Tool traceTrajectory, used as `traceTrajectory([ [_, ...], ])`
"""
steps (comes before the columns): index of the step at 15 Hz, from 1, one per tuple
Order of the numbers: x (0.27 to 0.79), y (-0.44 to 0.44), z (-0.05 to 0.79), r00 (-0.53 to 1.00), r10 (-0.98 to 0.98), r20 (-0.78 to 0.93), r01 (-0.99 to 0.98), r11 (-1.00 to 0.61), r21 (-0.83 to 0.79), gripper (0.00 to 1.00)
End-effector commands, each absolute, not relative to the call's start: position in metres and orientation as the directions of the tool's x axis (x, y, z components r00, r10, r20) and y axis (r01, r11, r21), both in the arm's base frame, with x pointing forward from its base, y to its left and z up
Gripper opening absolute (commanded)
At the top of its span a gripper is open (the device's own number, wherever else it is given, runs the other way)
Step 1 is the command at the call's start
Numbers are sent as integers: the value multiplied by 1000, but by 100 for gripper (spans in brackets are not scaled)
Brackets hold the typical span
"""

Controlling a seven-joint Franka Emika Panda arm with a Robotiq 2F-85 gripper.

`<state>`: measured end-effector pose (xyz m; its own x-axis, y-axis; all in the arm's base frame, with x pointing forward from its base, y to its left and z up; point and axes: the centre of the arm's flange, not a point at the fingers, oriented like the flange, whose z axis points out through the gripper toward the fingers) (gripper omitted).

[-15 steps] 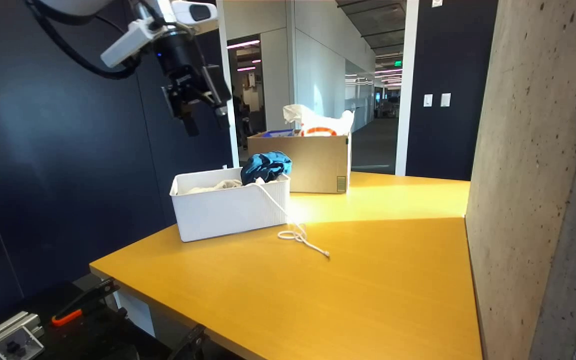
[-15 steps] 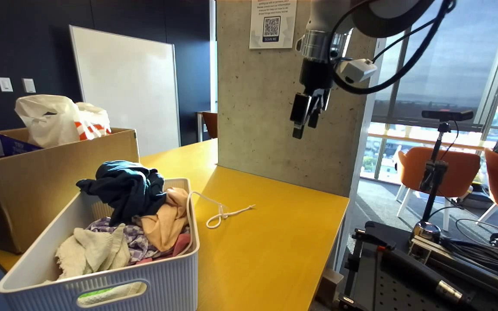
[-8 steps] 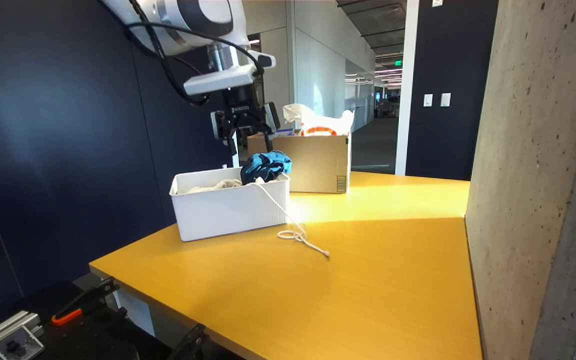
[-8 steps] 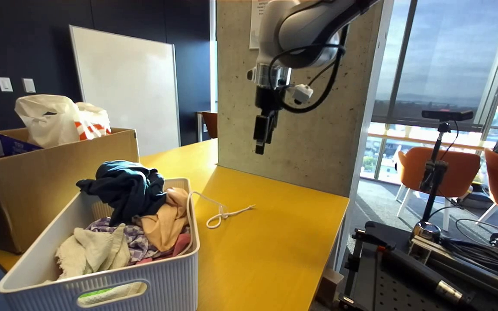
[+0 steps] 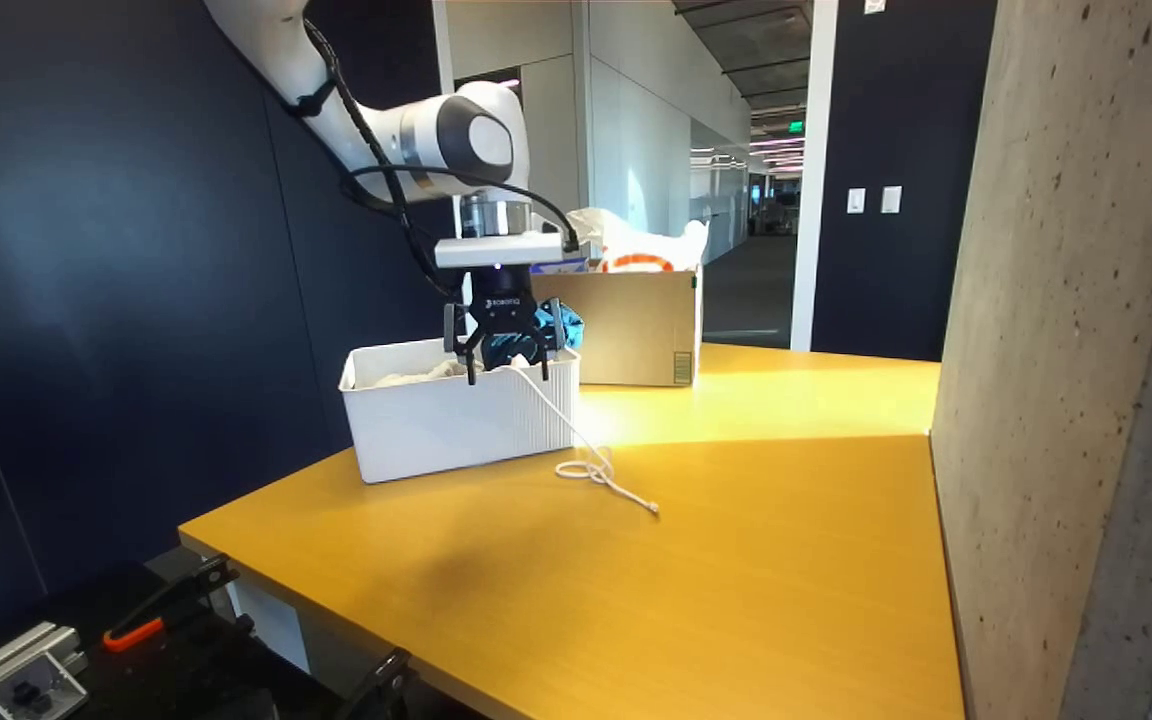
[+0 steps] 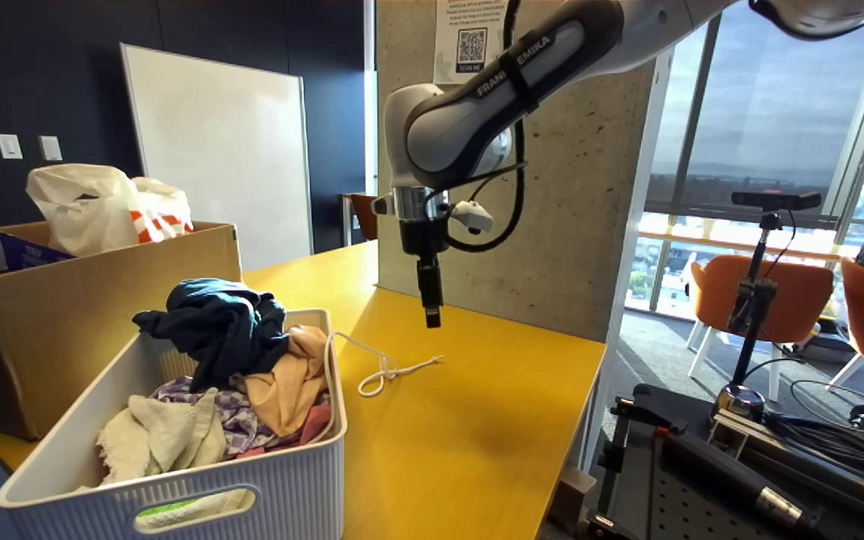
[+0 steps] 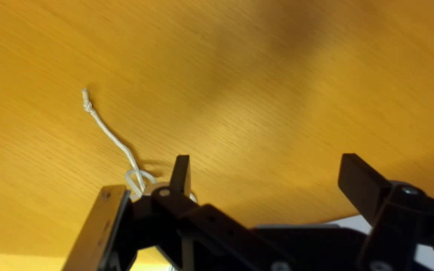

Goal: Remove the white rope from the white basket and put it on the table

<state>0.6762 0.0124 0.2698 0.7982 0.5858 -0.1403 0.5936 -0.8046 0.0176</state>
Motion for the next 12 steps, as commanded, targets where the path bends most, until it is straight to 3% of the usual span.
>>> traceTrajectory([
  [1, 709, 0, 271, 674, 694, -252, 720, -694, 16, 100],
  [6, 742, 12, 263, 656, 698, -288, 751, -643, 152, 100],
  [7, 717, 7, 258, 655, 705, -271, 748, -656, 103, 100],
  [12, 733, 9, 258, 656, 704, -273, 750, -648, 131, 100],
])
